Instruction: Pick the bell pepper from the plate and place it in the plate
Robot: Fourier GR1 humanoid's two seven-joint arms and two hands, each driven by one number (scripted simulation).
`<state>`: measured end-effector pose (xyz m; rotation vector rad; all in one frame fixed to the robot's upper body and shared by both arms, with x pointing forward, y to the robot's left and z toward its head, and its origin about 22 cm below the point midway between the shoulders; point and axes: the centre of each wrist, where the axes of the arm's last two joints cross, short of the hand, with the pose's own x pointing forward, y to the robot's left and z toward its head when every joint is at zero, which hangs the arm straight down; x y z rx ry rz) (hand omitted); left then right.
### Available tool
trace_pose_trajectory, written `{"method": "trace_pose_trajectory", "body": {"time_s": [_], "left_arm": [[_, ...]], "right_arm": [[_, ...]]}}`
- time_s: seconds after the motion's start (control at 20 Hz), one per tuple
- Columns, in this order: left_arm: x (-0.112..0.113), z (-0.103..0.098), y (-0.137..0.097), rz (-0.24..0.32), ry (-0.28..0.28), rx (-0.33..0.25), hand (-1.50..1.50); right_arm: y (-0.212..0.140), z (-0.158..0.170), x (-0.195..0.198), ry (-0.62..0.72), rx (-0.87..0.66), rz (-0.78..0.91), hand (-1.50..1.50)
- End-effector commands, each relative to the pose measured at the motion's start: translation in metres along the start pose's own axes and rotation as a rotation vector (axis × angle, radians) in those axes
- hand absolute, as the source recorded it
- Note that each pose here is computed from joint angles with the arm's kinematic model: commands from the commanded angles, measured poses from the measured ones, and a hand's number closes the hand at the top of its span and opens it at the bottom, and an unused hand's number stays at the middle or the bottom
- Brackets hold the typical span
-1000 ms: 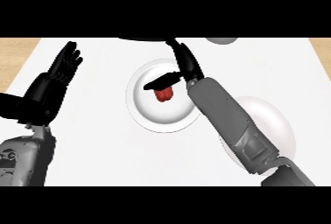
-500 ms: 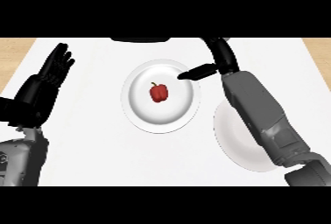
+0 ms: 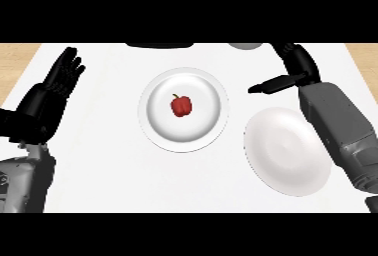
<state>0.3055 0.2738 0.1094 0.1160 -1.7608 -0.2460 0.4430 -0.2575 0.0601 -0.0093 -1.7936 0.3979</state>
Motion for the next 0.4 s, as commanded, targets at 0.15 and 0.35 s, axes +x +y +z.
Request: {"method": "trace_pose_trajectory", "body": {"time_s": [0.15,0.35], "left_arm": [[0.012,-0.014,0.002,-0.013,-0.002,0.004,0.0],[-0.001,-0.008,-0.002,-0.004,-0.017,-0.003,0.0]], "right_arm": [[-0.041,0.021,-0.01,0.007,0.036,0.02,-1.5],[-0.074,0.032,-0.006,-0.013,-0.028,0.088,-1.5]]}}
